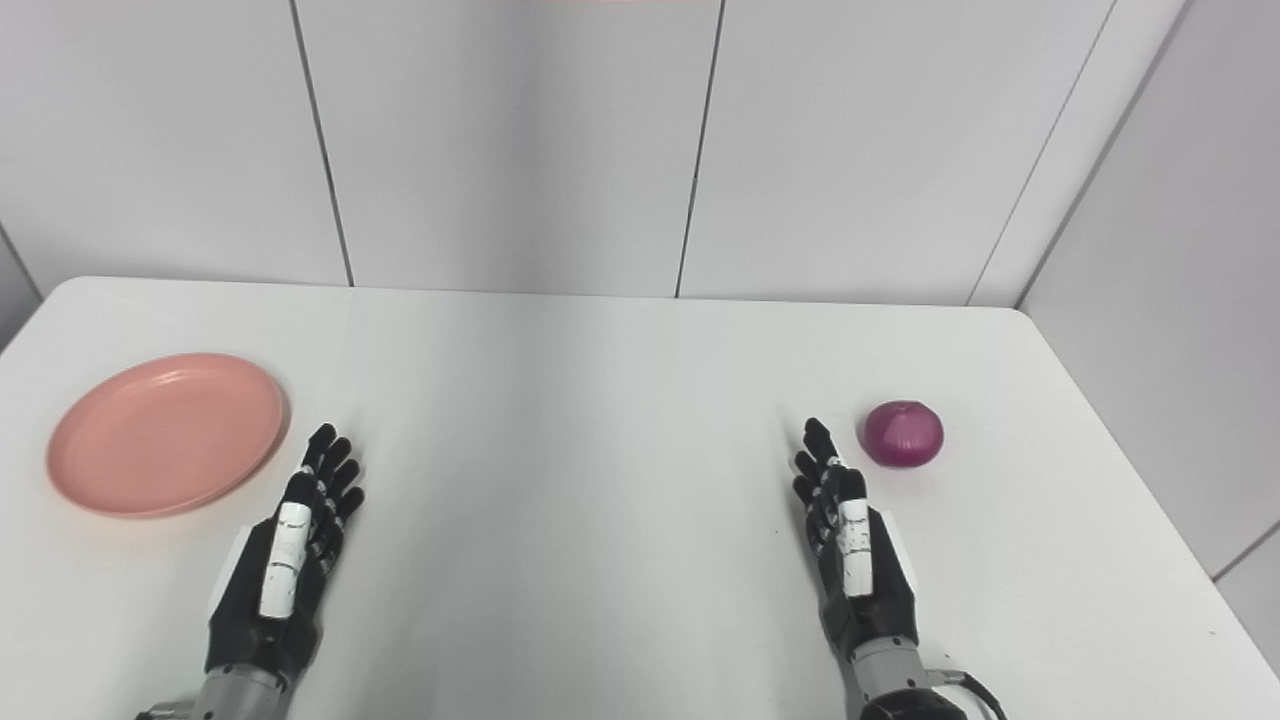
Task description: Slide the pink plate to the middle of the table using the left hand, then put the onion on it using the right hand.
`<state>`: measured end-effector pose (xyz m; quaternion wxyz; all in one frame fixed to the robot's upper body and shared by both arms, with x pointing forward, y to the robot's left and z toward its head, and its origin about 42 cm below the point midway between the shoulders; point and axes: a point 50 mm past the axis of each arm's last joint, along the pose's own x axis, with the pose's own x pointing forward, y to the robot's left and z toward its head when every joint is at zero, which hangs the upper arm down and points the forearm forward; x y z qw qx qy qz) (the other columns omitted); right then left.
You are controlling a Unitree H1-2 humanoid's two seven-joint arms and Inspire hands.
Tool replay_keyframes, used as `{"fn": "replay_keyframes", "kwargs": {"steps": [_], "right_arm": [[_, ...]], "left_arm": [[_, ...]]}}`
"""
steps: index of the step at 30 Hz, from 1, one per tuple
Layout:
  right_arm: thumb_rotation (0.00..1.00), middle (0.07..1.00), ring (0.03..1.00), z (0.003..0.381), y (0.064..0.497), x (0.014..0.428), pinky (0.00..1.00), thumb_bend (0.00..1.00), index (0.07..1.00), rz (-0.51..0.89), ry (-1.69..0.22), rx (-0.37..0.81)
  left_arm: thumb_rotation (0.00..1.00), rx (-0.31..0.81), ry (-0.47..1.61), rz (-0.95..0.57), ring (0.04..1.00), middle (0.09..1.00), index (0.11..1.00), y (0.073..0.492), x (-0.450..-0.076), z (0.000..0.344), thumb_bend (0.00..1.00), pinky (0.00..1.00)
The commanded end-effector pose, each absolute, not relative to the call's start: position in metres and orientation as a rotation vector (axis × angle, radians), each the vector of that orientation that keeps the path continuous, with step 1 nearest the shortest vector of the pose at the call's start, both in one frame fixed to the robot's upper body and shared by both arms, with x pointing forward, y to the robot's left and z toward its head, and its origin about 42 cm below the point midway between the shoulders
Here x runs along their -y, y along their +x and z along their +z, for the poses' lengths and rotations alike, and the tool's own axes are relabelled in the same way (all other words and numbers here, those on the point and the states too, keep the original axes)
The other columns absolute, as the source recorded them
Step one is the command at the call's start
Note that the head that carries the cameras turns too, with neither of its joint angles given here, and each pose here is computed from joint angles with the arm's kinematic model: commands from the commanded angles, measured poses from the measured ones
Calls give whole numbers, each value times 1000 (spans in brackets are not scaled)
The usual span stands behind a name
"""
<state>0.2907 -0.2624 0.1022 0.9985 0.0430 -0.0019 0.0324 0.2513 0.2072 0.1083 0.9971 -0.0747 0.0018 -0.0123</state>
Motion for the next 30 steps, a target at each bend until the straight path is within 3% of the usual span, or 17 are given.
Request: {"fn": "replay_keyframes", "kwargs": {"steps": [1, 30], "right_arm": [[1000, 1000, 1000, 53, 263, 259, 1000, 822, 972, 46, 118, -203], [986, 999, 1000, 59, 246, 267, 1000, 843, 975, 2, 140, -194]], "left_arm": [[913, -99, -180, 16, 1000, 1000, 1000, 221, -207, 88, 726, 1000], [911, -88, -187, 5, 1000, 1000, 1000, 232, -206, 86, 740, 1000]]}}
